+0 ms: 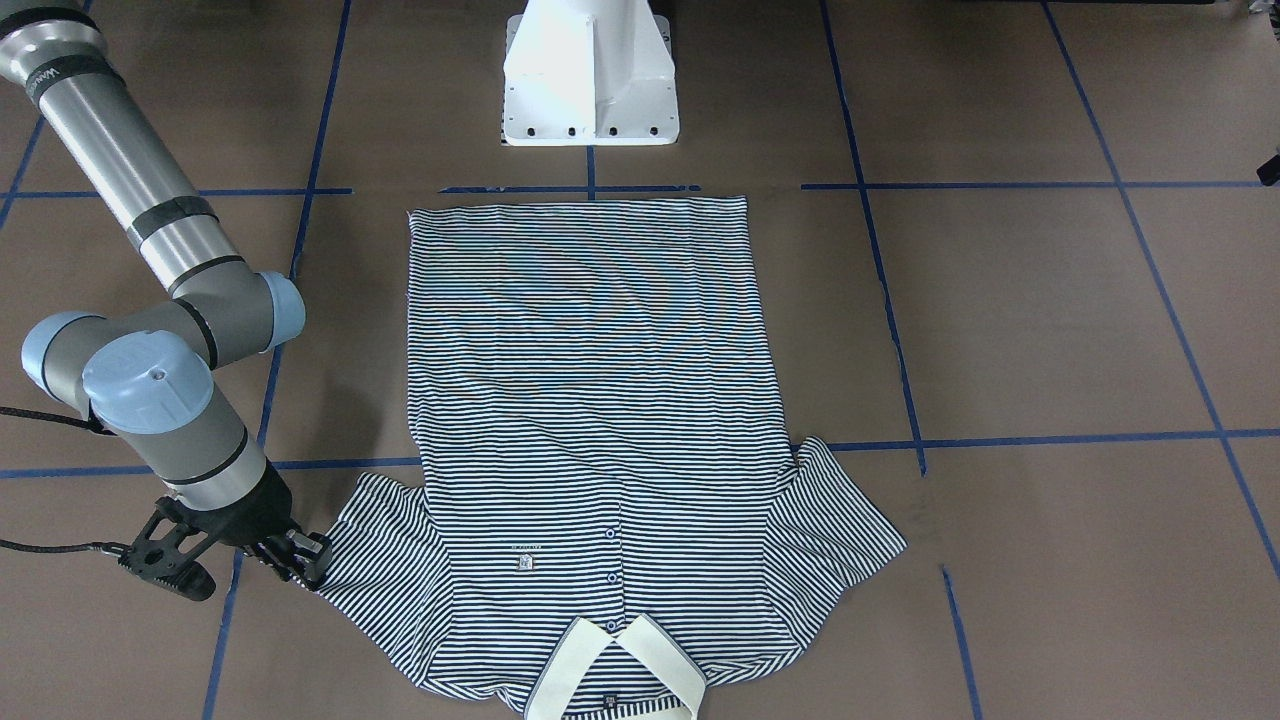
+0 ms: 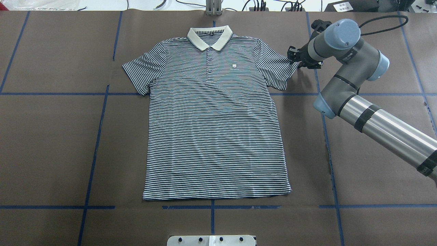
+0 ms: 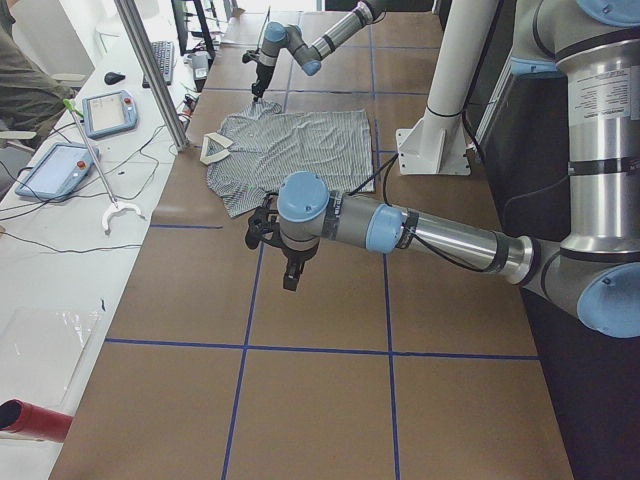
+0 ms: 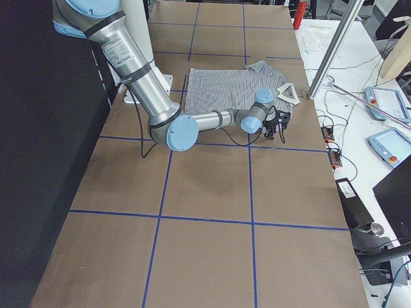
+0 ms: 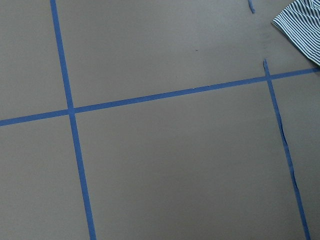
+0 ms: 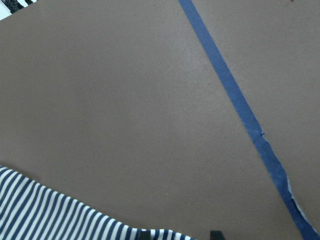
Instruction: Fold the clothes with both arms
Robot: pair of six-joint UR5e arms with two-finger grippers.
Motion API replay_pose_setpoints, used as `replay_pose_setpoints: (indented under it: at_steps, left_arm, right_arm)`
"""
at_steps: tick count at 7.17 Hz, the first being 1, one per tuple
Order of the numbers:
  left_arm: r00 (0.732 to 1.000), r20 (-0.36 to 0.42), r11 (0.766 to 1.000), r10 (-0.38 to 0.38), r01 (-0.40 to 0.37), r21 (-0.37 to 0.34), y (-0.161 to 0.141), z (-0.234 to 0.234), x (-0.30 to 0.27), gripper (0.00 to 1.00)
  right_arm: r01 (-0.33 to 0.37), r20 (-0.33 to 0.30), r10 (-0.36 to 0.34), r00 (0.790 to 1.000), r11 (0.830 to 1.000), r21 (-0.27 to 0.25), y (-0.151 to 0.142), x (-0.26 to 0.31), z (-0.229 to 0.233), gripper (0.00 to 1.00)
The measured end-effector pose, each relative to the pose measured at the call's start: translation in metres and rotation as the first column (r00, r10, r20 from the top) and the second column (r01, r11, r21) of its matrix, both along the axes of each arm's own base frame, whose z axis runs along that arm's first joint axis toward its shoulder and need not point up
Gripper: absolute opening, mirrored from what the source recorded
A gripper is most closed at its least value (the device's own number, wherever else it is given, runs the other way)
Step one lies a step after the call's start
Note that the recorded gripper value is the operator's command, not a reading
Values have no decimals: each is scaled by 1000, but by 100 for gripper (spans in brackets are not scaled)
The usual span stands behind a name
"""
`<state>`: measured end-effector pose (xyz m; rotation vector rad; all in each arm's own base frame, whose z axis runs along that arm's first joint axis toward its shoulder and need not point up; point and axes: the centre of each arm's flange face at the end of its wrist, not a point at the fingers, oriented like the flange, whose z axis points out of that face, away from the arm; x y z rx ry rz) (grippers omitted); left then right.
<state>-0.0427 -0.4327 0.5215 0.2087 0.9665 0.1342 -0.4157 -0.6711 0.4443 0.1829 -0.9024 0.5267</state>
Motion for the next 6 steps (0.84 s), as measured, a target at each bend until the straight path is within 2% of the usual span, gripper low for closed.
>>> replay_pose_setpoints:
  at_steps: [3,6]
  left_arm:
    - [1000,0,1000,1,-1,-5,6,2,0,100]
    - [1000,0,1000,1,-1,-5,7,1,0,100]
  right_arm:
    - [10,26,-11,1000,999,49,3,0,-31,0]
    - [33,44,-37,998,996,79,24,-34,-110,0]
